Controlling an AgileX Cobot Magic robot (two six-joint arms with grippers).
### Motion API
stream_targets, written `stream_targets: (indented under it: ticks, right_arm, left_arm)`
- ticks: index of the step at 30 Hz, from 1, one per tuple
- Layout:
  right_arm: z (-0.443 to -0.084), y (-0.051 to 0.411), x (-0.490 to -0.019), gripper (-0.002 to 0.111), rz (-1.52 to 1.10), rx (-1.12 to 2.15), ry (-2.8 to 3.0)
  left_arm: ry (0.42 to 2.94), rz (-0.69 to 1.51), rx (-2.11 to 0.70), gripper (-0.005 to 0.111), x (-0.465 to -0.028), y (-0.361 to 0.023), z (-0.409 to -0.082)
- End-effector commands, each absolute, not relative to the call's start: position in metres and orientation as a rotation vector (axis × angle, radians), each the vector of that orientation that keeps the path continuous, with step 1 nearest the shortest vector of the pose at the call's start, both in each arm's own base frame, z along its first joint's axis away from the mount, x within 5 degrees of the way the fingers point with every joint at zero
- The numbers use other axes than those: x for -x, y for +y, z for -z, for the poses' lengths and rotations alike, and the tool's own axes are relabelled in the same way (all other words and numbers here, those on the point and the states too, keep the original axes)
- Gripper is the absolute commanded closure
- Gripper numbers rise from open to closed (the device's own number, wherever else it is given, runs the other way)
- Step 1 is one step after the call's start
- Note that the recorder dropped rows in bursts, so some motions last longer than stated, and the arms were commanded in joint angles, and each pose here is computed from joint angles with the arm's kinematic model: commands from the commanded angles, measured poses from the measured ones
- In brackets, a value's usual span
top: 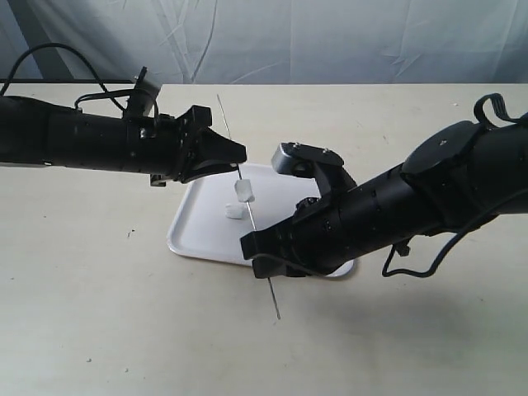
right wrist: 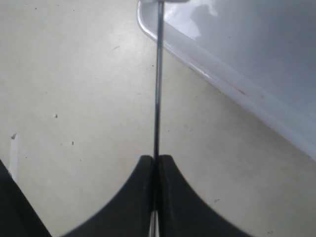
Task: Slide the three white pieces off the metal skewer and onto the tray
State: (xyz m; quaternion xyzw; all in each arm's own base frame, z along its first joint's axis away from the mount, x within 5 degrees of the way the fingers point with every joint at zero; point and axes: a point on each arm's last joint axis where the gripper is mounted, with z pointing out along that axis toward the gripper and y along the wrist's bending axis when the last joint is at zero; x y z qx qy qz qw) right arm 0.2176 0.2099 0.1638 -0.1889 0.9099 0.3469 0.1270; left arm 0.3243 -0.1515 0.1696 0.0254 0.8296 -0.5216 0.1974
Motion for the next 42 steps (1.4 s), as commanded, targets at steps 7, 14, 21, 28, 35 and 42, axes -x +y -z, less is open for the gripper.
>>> stream_targets:
  ticks: [7, 14, 21, 28, 35, 42]
  right_arm:
    - [-0.163, 0.211, -0.219, 0.109, -0.999, 0.57, 2.641]
    - [-0.163, 0.21, -0.219, 0.109, -0.997, 0.568, 2.64]
    - [-0.163, 0.211, -0.218, 0.109, -1.006, 0.577, 2.643]
    - [-0.163, 0.21, -0.215, 0.109, -1.003, 0.64, 2.652]
    - [-0.161, 0.209, -0.208, 0.109, -1.02, 0.7, 2.709]
    - [-0.154, 0.199, -0.198, 0.109, -0.92, 0.76, 2.888]
  left_arm:
    - [2.311, 1.476, -0.078, 0.081, -0.324, -0.154, -0.171]
    - [2.311, 1.477, -0.078, 0.085, -0.324, -0.154, -0.171]
    - [2.306, 1.471, -0.091, 0.086, -0.324, -0.154, -0.171]
    - [2.319, 1.43, -0.073, 0.086, -0.326, -0.152, -0.169]
    - [2.354, 1.309, -0.02, 0.086, -0.331, -0.147, -0.163]
    - [2.344, 1.257, -0.006, 0.086, -0.339, -0.146, -0.167]
